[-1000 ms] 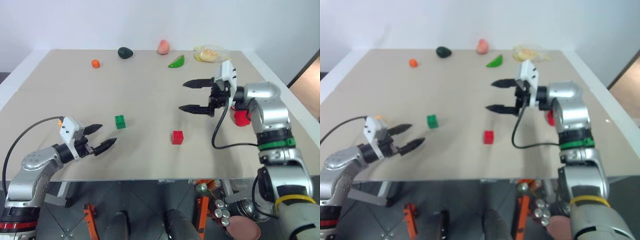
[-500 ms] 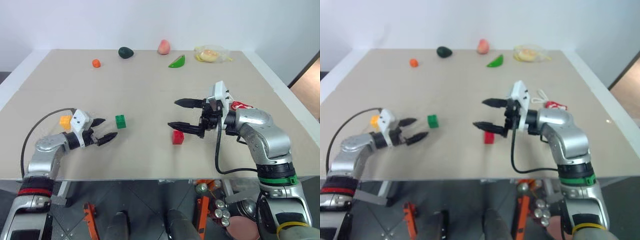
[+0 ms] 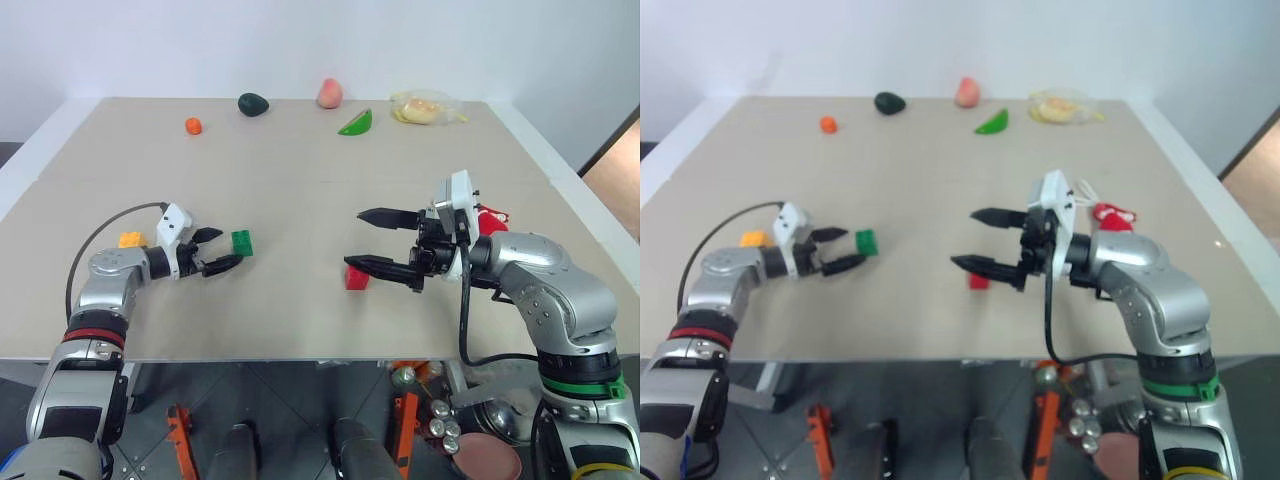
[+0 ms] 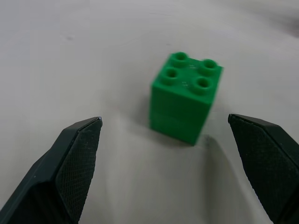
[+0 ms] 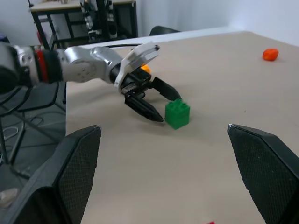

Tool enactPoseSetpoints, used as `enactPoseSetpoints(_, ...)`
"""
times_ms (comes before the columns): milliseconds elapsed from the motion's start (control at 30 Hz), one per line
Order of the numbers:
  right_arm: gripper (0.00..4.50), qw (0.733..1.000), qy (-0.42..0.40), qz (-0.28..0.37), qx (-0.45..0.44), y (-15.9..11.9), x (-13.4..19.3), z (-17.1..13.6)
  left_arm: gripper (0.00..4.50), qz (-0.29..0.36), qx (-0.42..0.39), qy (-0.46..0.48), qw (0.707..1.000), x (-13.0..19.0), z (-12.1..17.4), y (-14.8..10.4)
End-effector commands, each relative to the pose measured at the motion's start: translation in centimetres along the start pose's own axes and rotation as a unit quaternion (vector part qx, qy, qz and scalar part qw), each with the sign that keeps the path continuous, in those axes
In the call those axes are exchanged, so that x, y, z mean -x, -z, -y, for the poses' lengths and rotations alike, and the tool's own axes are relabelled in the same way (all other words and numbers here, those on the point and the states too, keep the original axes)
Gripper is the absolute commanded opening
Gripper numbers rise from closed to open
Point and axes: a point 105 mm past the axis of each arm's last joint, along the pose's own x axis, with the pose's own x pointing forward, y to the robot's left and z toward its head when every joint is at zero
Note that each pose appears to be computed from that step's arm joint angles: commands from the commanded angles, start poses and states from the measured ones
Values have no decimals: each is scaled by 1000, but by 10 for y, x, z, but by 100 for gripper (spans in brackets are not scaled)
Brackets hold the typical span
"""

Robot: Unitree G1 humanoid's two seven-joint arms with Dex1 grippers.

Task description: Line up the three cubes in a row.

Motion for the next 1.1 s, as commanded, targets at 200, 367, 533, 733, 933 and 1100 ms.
enactPoseSetpoints(200, 448, 999, 7, 19, 27, -15, 3, -4, 450, -17, -21, -6, 1000, -6, -11, -6)
enactPoseSetpoints(367, 448, 999, 13, 19, 27, -14, 3, -4, 450, -21, -26, -15, 999, -14, -14, -10)
enactPoseSetpoints(533, 450, 999, 18, 19, 28, -14, 4, -2, 424, -10, -33, 0, 999, -25, -9, -16)
enactPoseSetpoints(733, 450, 999, 25, 19, 31, -14, 4, 1, 234, -3, -34, 8, 999, -28, -4, -14)
enactPoseSetpoints(933, 450, 999, 24, 16, 35, -14, 3, 4, 134, -19, -57, 32, 998, -27, 1, -12)
enactPoseSetpoints(1100, 450, 999, 21, 16, 39, -16, 3, 6, 134, -7, -93, 103, 990, -33, 20, -23)
